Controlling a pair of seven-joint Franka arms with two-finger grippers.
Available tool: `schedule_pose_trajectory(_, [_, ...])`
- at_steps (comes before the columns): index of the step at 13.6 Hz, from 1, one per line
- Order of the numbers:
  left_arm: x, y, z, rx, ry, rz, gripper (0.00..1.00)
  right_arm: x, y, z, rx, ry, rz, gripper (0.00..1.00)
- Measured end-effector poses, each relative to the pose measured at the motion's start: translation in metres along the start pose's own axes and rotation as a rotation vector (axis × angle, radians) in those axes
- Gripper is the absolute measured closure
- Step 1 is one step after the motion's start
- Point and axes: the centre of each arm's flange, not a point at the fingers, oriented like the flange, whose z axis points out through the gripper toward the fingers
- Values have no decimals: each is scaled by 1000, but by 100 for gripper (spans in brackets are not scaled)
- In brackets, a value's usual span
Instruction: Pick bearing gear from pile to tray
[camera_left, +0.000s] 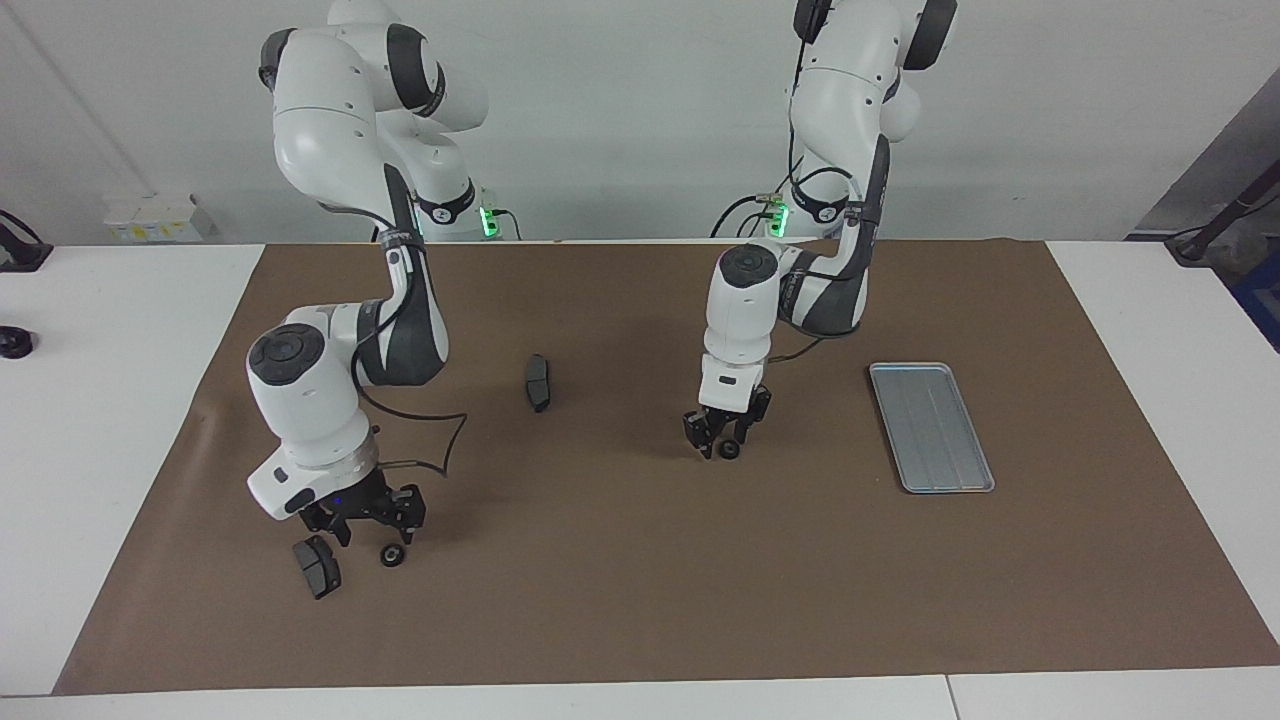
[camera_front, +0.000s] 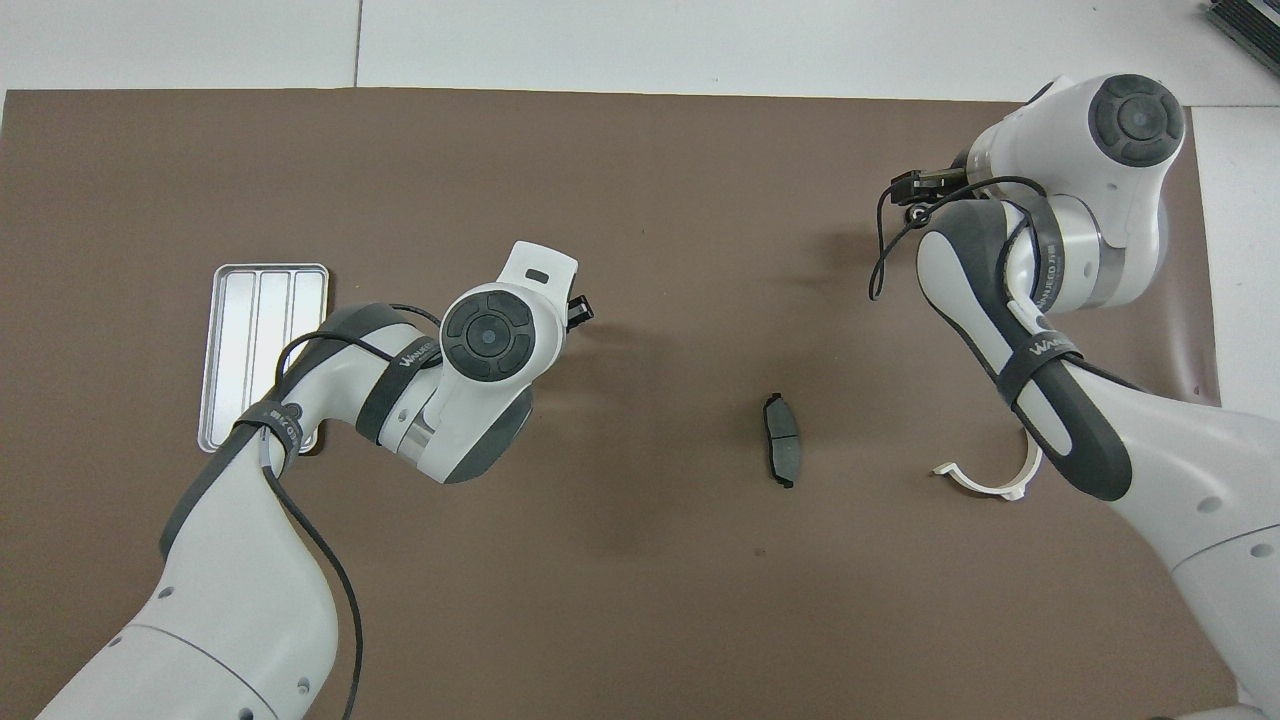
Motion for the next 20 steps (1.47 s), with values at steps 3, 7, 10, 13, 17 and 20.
schedule_pose_trajectory(3, [2, -2, 1, 4, 3, 5, 43, -3, 2, 23, 1, 2, 0, 18])
schedule_pose_trajectory(7, [2, -3, 3, 8, 2, 14, 42, -5, -8, 28, 9, -6, -11, 27])
schedule_pose_trajectory(10, [0, -5, 7, 16, -3, 21, 46, -6, -10, 30, 13, -1, -15, 36])
schedule_pose_trajectory(13, [2, -5, 5, 16, 0, 38, 66, -9, -11, 33, 13, -4, -15, 44])
schedule_pose_trajectory(17, [19, -4, -11, 43, 0, 80, 66, -10, -13, 35, 16, -5, -17, 59])
schedule_pose_trajectory(20, [60, -30, -60, 49, 14, 119, 66, -10, -14, 35, 16, -4, -18, 65])
